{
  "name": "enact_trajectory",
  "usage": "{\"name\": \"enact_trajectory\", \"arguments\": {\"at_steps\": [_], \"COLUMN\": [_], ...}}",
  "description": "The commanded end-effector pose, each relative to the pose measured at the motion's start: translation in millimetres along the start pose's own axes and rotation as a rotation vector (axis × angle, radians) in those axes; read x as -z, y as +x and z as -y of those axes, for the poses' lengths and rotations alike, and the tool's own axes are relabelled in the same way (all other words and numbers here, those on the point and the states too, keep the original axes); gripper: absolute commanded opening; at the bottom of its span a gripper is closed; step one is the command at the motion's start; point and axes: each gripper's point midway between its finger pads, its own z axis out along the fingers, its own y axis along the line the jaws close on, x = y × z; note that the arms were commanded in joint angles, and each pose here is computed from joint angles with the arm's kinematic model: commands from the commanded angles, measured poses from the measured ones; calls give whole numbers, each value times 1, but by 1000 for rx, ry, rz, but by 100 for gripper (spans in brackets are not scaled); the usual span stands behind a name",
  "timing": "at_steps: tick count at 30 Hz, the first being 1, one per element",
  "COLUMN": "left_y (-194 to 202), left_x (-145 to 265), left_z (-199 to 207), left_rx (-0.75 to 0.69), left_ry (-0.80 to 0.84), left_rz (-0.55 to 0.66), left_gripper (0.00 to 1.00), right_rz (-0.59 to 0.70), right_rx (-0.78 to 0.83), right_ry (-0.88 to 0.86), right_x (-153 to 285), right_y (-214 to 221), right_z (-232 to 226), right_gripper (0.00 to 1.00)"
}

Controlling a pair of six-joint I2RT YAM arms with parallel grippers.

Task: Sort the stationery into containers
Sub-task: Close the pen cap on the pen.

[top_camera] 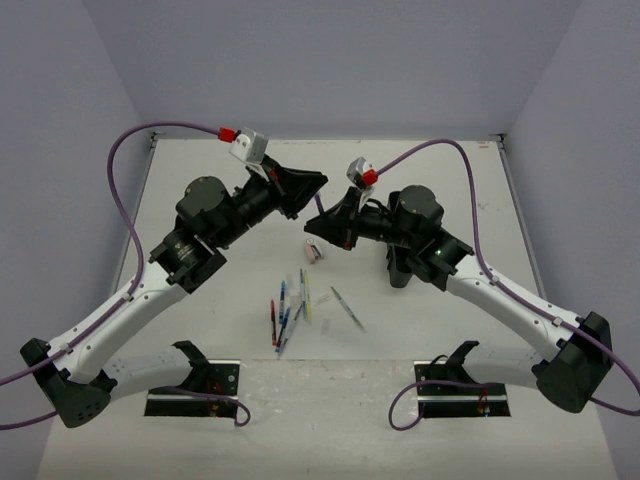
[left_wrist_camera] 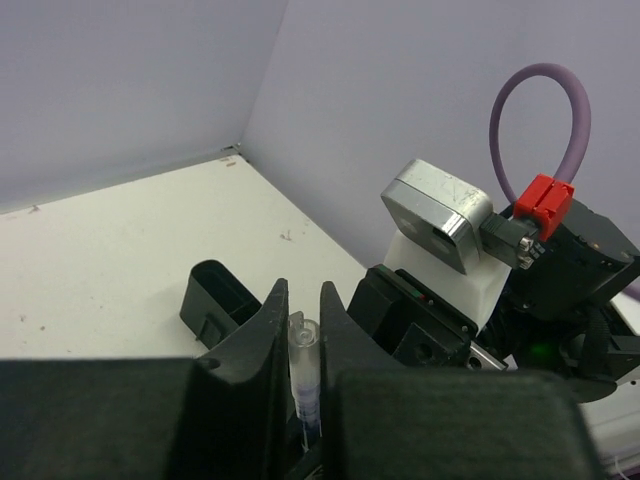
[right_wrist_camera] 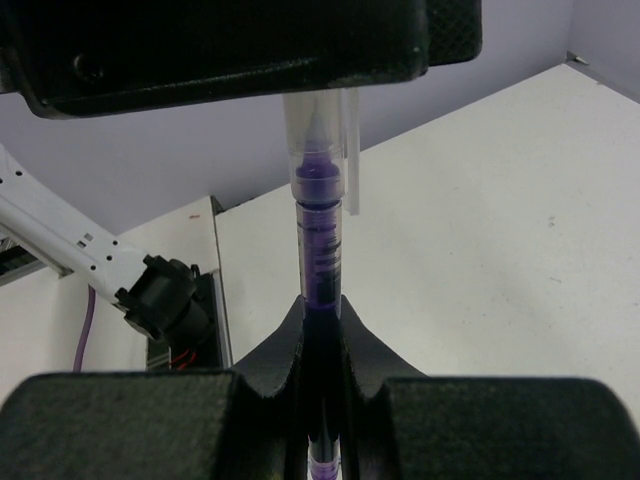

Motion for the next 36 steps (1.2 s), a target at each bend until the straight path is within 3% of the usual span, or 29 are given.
{"name": "enact_trajectory", "arguments": {"at_steps": [1,8,21,28,36], "left_y": [-7,21,93,134,165], "left_x": [0,4,14,22,30], "left_z": [8,10,10,27,28], "left_rx": [-5,40,169,211,246], "left_ry": [32,92,169,264,317], "left_rz": [8,-26,-161,-256,-324], "left_gripper": [0,0,0,0,0], "right_rz": [81,153,384,385,381], "right_rx": [60,67,162,169,148], "right_ry": [-19,-21,-19,-5,2], "right_x": [5,8,17,4,0], "right_y": [-37,-69,-199,-227,-228], "right_z": [-13,-22,-42,-36,-28], "right_gripper": [0,0,0,0,0]}}
